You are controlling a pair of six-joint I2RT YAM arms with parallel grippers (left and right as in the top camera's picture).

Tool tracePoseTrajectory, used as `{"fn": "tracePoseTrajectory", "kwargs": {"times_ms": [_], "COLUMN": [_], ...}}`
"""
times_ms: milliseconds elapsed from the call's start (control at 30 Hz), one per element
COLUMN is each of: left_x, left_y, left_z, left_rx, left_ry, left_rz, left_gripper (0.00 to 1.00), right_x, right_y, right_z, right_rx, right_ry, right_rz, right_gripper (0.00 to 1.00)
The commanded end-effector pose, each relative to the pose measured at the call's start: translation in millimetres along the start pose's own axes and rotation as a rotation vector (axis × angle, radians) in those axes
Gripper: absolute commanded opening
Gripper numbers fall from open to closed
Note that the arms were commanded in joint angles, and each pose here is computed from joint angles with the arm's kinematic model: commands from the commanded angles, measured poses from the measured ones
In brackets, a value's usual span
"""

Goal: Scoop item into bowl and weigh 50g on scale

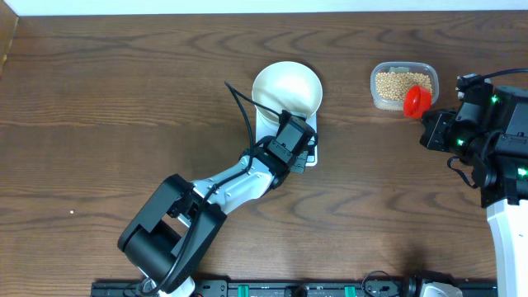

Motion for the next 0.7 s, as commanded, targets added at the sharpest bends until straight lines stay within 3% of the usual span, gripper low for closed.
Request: {"fn": "tracePoseTrajectory", "kwargs": {"times_ms": [0, 333, 667], "left_x": [10.4, 14.2, 13.9], "left_y": [7.3, 3.3, 5.5], "left_z": [-9.4, -13.4, -16.8], "left_rx": [0.02, 0.014, -0.099], "left_ry": [0.034, 0.062, 0.082], "left_rz": [0.036, -0.009, 0.009], "left_gripper": [0.07, 0.07, 0.07], "right_x": [-6.6, -6.6, -6.6], "right_y": [0.5, 0.5, 0.5], "right_z": [6.7, 6.8, 6.6], "right_rx": [-0.021, -0.021, -0.021], "right_ry": [-0.027, -0.027, -0.026], "right_rz": [-0.008, -0.008, -0.008], "right_gripper": [0.01, 0.01, 0.01]}}
Point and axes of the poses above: each gripper's point midway between its finger pads, its own x axis out along the fingers, its own y axis along the line the jaws close on, z = x × y, the point moved 8 cm from there along -x, back along the fingers, and after that the axes turned 8 degrees about -x, right-handed, at the moved point
